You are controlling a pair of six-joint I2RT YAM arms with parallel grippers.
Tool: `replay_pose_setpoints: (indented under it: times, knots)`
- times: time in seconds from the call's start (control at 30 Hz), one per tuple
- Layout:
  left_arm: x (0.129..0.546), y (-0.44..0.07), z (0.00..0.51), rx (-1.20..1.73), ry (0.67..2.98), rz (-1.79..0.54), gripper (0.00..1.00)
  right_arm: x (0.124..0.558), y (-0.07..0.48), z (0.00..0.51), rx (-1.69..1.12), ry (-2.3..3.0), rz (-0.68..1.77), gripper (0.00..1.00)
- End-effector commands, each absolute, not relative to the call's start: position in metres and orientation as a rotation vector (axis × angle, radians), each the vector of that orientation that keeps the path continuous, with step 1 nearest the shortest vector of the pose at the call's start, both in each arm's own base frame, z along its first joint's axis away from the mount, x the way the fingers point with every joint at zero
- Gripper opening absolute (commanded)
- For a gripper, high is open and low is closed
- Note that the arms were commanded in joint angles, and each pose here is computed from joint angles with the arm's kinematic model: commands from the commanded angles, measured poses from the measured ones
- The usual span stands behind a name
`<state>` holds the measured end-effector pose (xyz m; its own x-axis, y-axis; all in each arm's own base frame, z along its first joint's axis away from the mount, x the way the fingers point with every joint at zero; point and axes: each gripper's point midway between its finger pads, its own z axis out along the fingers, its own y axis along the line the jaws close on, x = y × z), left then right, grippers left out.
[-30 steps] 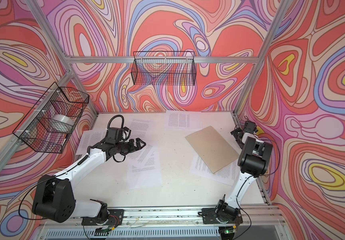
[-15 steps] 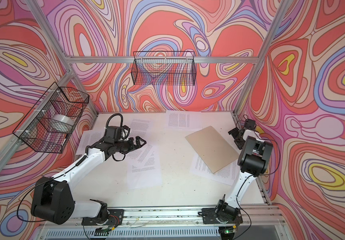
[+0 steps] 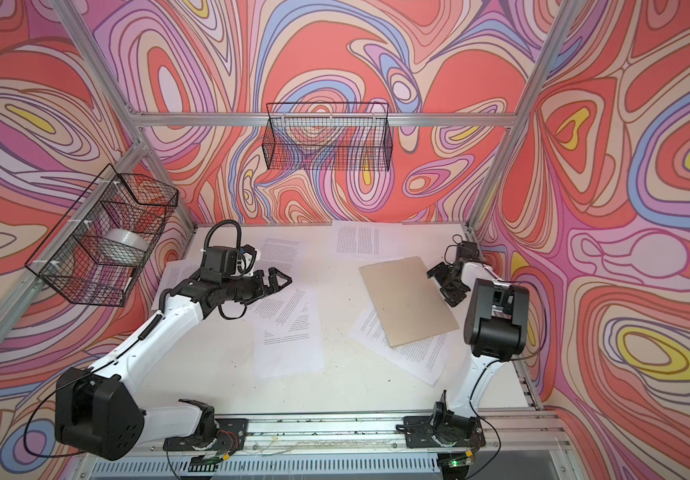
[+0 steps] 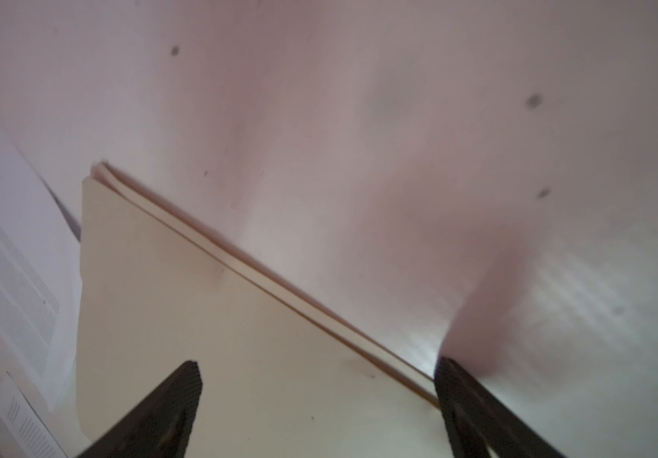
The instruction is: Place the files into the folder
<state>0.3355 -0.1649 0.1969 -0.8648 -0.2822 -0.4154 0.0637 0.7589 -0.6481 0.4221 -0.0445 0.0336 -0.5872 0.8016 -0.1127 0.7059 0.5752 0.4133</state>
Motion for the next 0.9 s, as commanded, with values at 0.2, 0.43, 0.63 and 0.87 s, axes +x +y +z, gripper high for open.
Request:
replay_pose_setpoints:
  times: [0.2, 0.43, 0.63, 0.87]
  knots:
    - [0.326, -0.184, 0.185, -0.061, 2.585, -0.942, 1.00, 0.355, 0.116, 0.000, 1.023, 2.835, 0.820, 0.97]
    - [0.333, -0.197, 0.129, -0.091, 2.738, -0.766, 0.81, 0.399, 0.121, 0.055, 0.631, 2.666, 0.866, 0.98]
    - [0.348, -0.205, 0.093, -0.151, 2.811, -0.765, 0.37, 0.410, 0.126, 0.067, 0.509, 2.618, 0.890, 0.96]
    - [0.365, -0.218, 0.075, -0.183, 2.829, -0.809, 0.29, 0.413, 0.130, 0.070, 0.444, 2.602, 0.917, 0.95]
